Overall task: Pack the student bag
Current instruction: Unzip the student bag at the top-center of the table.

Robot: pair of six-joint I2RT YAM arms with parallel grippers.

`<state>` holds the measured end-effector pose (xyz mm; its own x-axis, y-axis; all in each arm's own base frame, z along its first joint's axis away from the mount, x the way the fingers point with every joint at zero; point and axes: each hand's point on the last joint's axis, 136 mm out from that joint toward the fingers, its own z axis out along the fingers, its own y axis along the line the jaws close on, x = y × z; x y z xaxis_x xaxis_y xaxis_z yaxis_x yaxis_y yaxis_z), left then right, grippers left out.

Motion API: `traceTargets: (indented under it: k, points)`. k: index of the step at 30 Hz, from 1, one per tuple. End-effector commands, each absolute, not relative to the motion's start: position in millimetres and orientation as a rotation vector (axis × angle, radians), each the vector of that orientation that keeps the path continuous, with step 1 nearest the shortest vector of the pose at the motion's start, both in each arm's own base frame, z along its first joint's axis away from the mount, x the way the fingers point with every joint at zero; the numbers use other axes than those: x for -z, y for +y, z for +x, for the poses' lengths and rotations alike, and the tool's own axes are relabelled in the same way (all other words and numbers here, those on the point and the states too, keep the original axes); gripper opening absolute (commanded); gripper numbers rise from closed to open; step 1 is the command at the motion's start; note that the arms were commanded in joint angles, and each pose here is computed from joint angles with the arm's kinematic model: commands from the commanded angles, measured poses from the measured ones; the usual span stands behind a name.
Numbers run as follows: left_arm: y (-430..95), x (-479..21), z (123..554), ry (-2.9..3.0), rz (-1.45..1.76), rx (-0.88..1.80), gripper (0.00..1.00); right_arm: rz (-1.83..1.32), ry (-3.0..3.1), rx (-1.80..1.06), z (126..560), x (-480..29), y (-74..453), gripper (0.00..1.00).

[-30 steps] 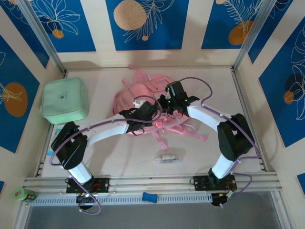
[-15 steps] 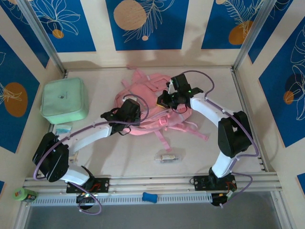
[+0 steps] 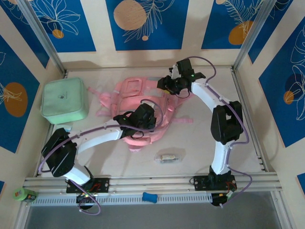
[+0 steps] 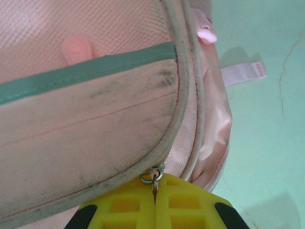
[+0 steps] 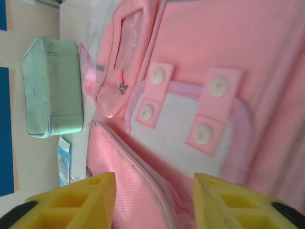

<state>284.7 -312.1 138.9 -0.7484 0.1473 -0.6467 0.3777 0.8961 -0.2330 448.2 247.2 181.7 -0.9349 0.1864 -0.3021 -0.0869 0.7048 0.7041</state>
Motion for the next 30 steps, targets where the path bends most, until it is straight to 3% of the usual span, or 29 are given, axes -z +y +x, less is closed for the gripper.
traceTargets:
  k: [1,8,12,17,19,22,30]
  points:
    - [-309,-148,291,2.394,0.35,0.445,0.0,0.072,2.547,-1.164,416,-205,242,0.5]
    - [-309,-145,292,2.376,0.357,0.465,0.0,0.224,2.552,-1.411,349,-181,257,0.48]
    - [-311,-145,292,2.379,0.36,0.475,0.0,0.28,2.605,-1.349,338,-159,270,0.47]
    - [-313,-147,292,2.373,0.378,0.478,0.0,0.315,2.6,-1.382,342,-147,279,0.35]
    - [-311,-147,291,2.377,0.386,0.471,0.0,0.319,2.598,-1.384,345,-144,279,0.22]
    - [-305,-145,288,2.378,0.417,0.443,0.0,0.291,2.604,-1.37,347,-144,275,0.12]
    - [-249,-126,273,2.401,0.549,0.202,0.0,0.204,2.603,-1.288,360,-159,231,0.0]
